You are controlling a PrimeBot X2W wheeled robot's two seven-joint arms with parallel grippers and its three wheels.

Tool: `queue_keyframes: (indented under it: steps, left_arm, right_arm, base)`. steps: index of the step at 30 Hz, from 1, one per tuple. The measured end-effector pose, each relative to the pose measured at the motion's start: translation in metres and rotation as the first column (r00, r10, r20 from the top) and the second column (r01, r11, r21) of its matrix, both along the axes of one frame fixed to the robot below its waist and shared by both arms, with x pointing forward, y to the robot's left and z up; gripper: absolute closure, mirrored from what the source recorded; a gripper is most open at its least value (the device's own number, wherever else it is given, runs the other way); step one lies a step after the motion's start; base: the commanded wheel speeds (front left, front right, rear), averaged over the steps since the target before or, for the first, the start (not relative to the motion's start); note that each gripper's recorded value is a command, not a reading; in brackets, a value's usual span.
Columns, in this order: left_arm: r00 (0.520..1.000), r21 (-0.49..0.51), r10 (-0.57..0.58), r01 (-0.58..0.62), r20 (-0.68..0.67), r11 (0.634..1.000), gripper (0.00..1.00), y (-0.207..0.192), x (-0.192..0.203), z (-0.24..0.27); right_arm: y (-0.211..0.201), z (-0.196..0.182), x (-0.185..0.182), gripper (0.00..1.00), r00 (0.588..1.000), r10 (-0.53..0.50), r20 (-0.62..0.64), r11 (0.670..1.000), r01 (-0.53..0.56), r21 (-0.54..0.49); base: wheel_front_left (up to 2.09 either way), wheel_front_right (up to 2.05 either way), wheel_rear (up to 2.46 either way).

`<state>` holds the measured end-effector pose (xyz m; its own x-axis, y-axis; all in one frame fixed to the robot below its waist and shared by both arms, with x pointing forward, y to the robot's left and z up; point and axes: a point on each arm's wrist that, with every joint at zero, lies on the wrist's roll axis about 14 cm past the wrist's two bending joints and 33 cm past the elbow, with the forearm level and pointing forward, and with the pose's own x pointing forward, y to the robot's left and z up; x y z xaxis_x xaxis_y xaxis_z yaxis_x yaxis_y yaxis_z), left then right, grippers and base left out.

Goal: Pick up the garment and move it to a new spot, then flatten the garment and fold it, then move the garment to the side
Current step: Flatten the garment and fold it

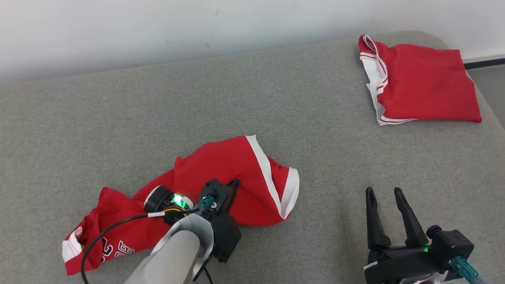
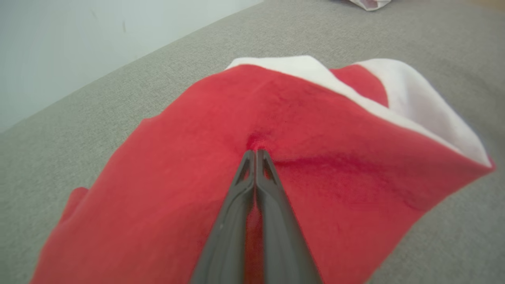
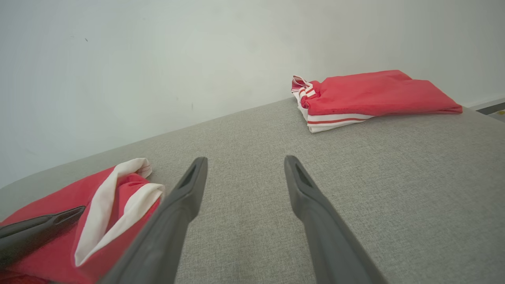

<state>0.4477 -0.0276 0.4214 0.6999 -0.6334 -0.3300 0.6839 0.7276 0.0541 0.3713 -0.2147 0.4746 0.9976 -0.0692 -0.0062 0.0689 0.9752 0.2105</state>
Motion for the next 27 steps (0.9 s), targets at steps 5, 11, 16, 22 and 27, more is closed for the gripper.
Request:
queue_keyframes:
  steps: [5,11,16,22,27]
  left_arm:
    - [0.999,-0.026,0.001,0.000,0.043,1.000,1.00,-0.001,0.005,0.014]
    - [0.990,-0.121,0.075,-0.061,0.119,0.991,1.00,0.005,0.022,0.048]
    - [0.957,-0.228,0.215,-0.168,0.197,0.959,1.00,0.035,0.046,0.090]
    - [0.864,-0.282,0.430,-0.358,0.263,0.890,1.00,0.127,0.071,0.120]
    - [0.806,-0.279,0.532,-0.465,0.259,0.840,1.00,0.181,0.078,0.116]
  right_arm:
    - [0.002,0.002,0.001,0.00,1.000,0.006,0.007,1.000,-0.006,-0.006]
    - [0.006,0.004,0.004,0.00,1.000,0.018,0.013,1.000,-0.018,-0.003]
    - [0.015,0.001,0.007,0.00,0.999,0.047,0.009,0.999,-0.047,0.002]
    - [0.029,0.003,0.014,0.00,0.996,0.088,0.017,0.996,-0.088,0.008]
    - [0.027,0.005,0.015,0.00,0.996,0.084,0.021,0.996,-0.084,0.003]
  base:
    - [0.00,0.00,0.00]
    - [0.00,0.00,0.00]
    - [0.00,0.00,0.00]
    - [0.00,0.00,0.00]
    - [0.00,0.00,0.00]
